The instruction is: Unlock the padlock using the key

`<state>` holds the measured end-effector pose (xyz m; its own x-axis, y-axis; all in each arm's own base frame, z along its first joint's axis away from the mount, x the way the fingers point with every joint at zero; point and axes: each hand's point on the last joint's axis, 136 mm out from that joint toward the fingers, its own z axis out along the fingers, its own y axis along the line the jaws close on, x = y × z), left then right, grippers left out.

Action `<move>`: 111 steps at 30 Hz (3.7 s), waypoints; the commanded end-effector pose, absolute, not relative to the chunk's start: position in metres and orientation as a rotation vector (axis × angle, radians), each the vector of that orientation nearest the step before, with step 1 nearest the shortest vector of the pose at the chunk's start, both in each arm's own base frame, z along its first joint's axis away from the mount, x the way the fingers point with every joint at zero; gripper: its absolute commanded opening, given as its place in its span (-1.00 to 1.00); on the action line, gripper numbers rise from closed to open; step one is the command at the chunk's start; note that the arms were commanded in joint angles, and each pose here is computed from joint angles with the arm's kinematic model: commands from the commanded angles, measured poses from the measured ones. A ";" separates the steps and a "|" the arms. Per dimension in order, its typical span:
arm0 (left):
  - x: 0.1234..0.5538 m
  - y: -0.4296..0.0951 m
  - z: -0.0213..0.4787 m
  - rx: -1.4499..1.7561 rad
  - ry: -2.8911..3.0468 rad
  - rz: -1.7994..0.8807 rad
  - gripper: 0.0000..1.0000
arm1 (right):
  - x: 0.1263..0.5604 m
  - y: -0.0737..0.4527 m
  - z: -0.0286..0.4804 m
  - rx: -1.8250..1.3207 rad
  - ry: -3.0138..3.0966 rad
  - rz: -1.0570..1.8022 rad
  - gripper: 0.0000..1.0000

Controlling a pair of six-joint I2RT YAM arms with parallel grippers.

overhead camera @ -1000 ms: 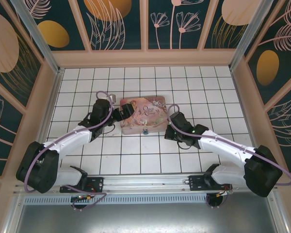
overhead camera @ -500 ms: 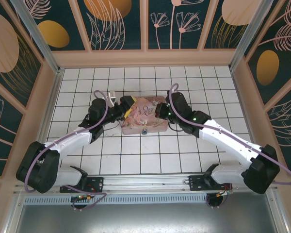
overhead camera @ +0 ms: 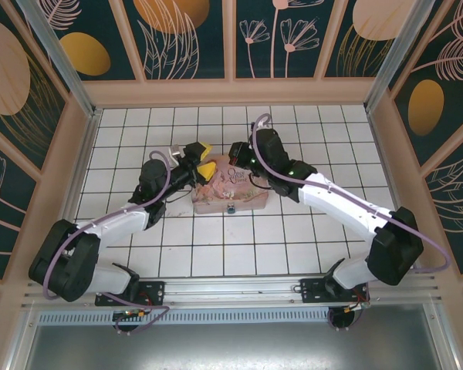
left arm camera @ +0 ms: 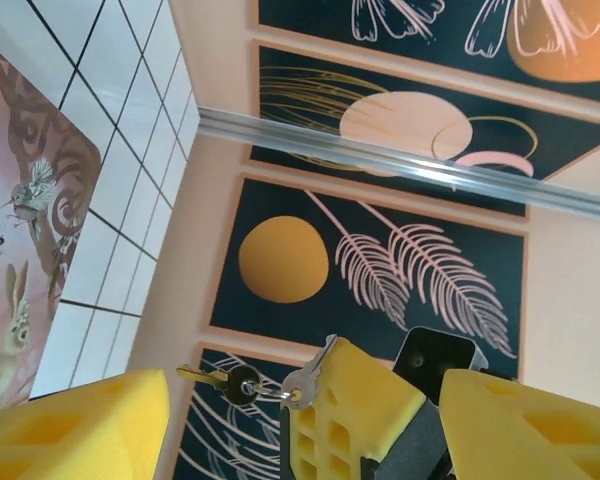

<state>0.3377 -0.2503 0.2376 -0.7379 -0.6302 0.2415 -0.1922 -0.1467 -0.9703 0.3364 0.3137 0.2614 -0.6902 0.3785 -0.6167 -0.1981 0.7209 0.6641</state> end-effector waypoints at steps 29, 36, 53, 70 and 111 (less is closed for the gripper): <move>0.365 -0.271 0.270 -1.057 1.497 -2.268 0.15 | 0.345 0.349 0.287 0.169 2.006 1.167 -1.00; 0.365 -0.269 0.257 -1.088 1.508 -2.246 0.02 | 0.344 0.343 0.282 0.179 2.011 1.149 -1.00; 0.364 -0.267 0.236 -1.122 1.541 -2.205 -0.28 | 0.342 0.329 0.281 0.203 2.004 1.128 -1.00; 0.366 -0.271 0.231 -1.060 1.592 -2.137 -1.00 | 0.338 0.315 0.267 0.239 2.023 1.097 -0.87; 0.351 -0.313 0.281 0.259 1.871 -1.379 -1.00 | 0.303 0.291 0.259 -0.197 1.689 1.591 0.09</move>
